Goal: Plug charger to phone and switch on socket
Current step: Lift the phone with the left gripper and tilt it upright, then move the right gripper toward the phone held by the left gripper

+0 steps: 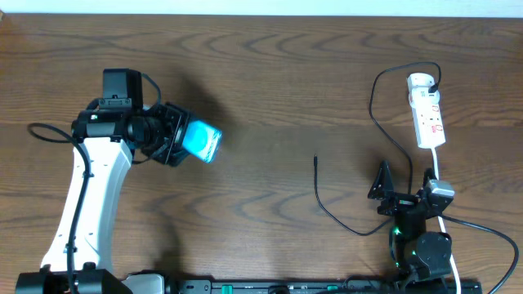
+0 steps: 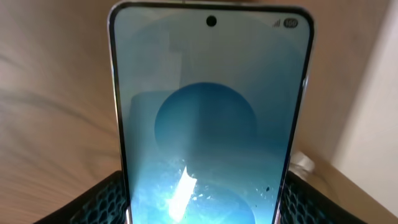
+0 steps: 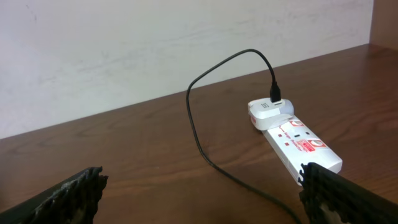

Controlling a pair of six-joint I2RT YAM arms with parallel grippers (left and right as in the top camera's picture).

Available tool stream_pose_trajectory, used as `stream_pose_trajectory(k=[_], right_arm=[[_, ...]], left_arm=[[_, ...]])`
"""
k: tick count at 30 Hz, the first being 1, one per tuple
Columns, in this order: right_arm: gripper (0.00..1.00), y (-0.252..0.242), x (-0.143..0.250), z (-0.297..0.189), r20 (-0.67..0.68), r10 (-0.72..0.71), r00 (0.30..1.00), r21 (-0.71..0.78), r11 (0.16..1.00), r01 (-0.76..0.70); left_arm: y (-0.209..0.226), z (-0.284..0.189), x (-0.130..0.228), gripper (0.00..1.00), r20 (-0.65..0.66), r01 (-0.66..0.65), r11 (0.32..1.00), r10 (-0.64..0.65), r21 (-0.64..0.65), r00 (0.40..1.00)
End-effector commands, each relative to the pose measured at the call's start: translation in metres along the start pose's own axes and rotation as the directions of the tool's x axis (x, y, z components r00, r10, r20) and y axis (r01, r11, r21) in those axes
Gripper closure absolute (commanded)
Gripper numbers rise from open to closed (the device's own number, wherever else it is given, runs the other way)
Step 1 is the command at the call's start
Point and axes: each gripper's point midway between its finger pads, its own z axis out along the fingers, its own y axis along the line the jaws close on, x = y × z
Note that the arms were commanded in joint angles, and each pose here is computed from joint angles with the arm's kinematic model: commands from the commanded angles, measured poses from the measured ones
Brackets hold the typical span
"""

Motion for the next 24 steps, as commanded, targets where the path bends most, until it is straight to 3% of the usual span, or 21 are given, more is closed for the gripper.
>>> stream_pose_trajectory(k=[1, 6, 13, 19, 24], right_arm=[[0.01, -0.003, 0.000, 0.000, 0.003, -0.016, 1.000, 0.014, 1.000, 0.016], [0.01, -0.003, 0.000, 0.000, 0.003, -0.016, 1.000, 0.014, 1.000, 0.016], [0.01, -0.006, -0.012, 0.000, 0.051, -0.005, 0.999, 0.036, 0.999, 0.003], [0.01, 0.027, -0.041, -0.005, 0.147, 0.034, 0.988, -0.146, 0.989, -0.012], [0.01, 0.039, -0.045, -0.008, 0.061, -0.009, 0.998, -0.185, 0.983, 0.020]], left_arm=[[0.019, -0.016, -0.037, 0.93, 0.234, -0.117, 0.980, 0.153, -0.163, 0.960], [0.034, -0.018, -0.041, 0.93, 0.283, -0.139, 0.954, 0.216, -0.267, 0.934], [0.038, -0.014, -0.039, 0.93, 0.284, -0.149, 0.945, 0.235, -0.291, 0.930], [0.038, -0.014, -0.039, 0.93, 0.284, -0.149, 0.945, 0.234, -0.291, 0.930], [0.037, -0.014, -0.039, 0.93, 0.285, -0.150, 0.946, 0.235, -0.288, 0.929]])
